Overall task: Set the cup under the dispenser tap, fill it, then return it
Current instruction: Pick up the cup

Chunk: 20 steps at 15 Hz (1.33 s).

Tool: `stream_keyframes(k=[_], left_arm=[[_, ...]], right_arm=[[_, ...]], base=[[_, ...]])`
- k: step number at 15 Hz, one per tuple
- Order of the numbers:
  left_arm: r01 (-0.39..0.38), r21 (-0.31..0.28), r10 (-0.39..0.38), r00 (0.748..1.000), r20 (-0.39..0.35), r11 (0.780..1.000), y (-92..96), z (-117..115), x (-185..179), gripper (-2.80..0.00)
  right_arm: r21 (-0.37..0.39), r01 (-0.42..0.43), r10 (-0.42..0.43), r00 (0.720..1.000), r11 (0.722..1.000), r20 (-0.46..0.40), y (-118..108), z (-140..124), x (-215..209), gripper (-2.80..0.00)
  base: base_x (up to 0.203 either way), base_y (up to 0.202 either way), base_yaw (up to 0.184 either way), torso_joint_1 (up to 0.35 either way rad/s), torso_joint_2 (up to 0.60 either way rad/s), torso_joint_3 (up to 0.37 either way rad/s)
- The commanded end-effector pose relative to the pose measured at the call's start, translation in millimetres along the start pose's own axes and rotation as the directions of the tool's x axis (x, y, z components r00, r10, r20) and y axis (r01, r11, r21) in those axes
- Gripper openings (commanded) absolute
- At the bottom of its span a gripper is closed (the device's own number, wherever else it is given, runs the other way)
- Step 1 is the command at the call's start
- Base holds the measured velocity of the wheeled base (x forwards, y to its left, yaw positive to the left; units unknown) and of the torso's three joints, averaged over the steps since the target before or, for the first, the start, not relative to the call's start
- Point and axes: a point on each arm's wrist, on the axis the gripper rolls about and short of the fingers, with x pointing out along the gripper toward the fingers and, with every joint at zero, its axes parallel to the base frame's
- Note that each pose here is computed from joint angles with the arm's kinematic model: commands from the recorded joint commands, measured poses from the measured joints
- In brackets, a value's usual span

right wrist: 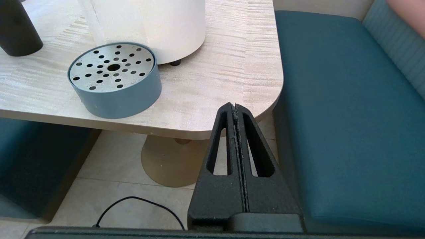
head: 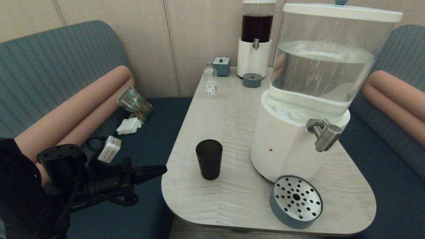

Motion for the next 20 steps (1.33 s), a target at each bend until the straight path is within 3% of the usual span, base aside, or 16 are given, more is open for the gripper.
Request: stream_keyframes(k=[1, 11, 12, 13, 20], left_arm=[[0.006, 0.006, -0.006, 1.0, 0.003, 1.0, 0.2, 0.3, 0.1, -2.8], [-0.001, -0.001, 0.001, 1.0, -0.002, 1.0, 2.4, -3.2, 1.4, -2.8], [-0.001, 0.007, 0.001, 1.0, -0.001, 1.0, 3.6, -3.3, 2.2, -2.11], [0.001, 0.002, -0.001, 1.0, -0.002, 1.0, 5.1, -4.2, 3.8, 0.0], [0.056, 0.023, -0.056, 0.998, 0.006, 0.998, 24.5, -11.7, 33.8, 0.0]], right_arm=[[0.0, 0.0, 0.0, 1.0, 1.0, 0.001, 0.0, -0.2, -0.1, -2.8], [0.0, 0.0, 0.0, 1.0, 1.0, 0.001, 0.0, 0.0, -0.1, -2.8], [-0.001, 0.0, 0.0, 1.0, 1.0, 0.0, 0.0, -0.5, 0.0, -2.8], [0.0, 0.0, 0.0, 1.0, 1.0, 0.0, 0.0, -0.4, 0.0, -2.8], [-0.001, 0.0, 0.0, 1.0, 1.0, 0.001, 0.0, 0.0, -0.1, -2.8]], base=[[0.0, 0.0, 0.0, 0.0, 0.0, 0.0], [0.0, 0.0, 0.0, 0.0, 0.0, 0.0], [0.0, 0.0, 0.0, 0.0, 0.0, 0.0], [0.0, 0.0, 0.0, 0.0, 0.0, 0.0], [0.0, 0.0, 0.0, 0.0, 0.0, 0.0]])
